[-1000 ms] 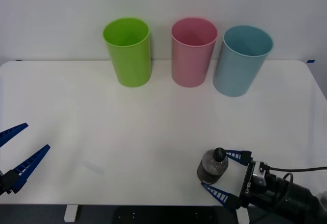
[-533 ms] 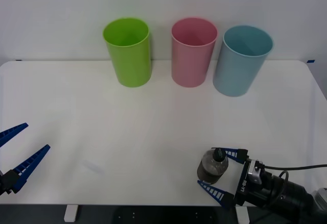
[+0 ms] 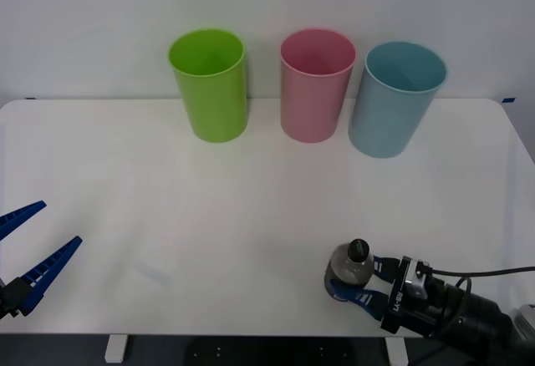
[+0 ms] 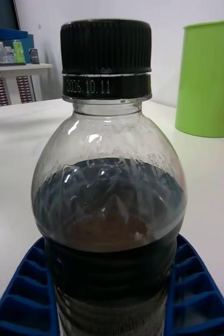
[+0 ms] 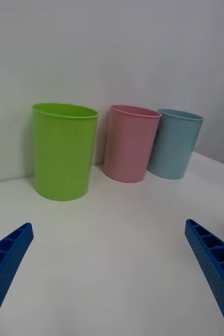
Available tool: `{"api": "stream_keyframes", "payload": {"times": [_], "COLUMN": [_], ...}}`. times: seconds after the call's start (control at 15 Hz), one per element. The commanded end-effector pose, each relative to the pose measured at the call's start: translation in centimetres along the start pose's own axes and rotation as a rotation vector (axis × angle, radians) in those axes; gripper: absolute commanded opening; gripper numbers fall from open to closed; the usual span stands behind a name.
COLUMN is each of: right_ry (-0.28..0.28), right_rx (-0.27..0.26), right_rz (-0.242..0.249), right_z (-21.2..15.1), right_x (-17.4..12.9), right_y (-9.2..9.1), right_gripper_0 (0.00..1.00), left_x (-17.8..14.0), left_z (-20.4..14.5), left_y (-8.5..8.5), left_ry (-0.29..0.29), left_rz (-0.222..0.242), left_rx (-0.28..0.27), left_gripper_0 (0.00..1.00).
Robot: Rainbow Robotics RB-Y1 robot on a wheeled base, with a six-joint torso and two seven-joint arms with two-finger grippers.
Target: Grasp the object on the table and drop it into the matching bin: aluminum can to the light blue bin, PET bottle to the pink bin.
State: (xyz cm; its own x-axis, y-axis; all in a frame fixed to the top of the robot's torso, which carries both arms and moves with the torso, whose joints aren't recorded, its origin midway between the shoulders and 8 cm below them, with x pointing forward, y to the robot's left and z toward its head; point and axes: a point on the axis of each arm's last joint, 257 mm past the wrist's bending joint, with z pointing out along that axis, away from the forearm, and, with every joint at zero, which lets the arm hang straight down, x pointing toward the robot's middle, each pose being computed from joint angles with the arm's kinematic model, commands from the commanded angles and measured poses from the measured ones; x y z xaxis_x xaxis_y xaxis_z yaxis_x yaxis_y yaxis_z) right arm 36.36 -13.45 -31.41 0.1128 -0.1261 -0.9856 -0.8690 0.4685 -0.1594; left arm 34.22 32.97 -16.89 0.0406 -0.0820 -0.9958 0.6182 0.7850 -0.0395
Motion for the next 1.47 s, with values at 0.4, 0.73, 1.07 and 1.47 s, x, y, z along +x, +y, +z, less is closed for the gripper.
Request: {"api": "stream_keyframes", "payload": {"times": [0.4,0.73,1.07,1.47], "right_ry": [-0.015,-0.045,-0.082,-0.131], "right_rx": [0.025,0.059,0.100,0.179], "right_rz": [-0.001,0.023,0.093,0.160], "right_z": [-0.3,-0.6,-1.0,-0.9], "right_x": [-0.6,-1.8,-4.5,-9.7], "right_y": [-1.0,-2.3,-4.0,-6.8], "right_gripper_0": [0.00,0.00,0.00,0.00], "left_x": [0.0,0.0,0.0,0.0], "left_z": [0.0,0.0,0.0,0.0], "left_y": [0.0,0.0,0.0,0.0], "left_ry": [0.000,0.000,0.000,0.000], "left_rz": [0.000,0.000,0.000,0.000], "left_rx": [0.000,0.000,0.000,0.000], "left_gripper_0": [1.00,1.00,1.00,1.00]}}
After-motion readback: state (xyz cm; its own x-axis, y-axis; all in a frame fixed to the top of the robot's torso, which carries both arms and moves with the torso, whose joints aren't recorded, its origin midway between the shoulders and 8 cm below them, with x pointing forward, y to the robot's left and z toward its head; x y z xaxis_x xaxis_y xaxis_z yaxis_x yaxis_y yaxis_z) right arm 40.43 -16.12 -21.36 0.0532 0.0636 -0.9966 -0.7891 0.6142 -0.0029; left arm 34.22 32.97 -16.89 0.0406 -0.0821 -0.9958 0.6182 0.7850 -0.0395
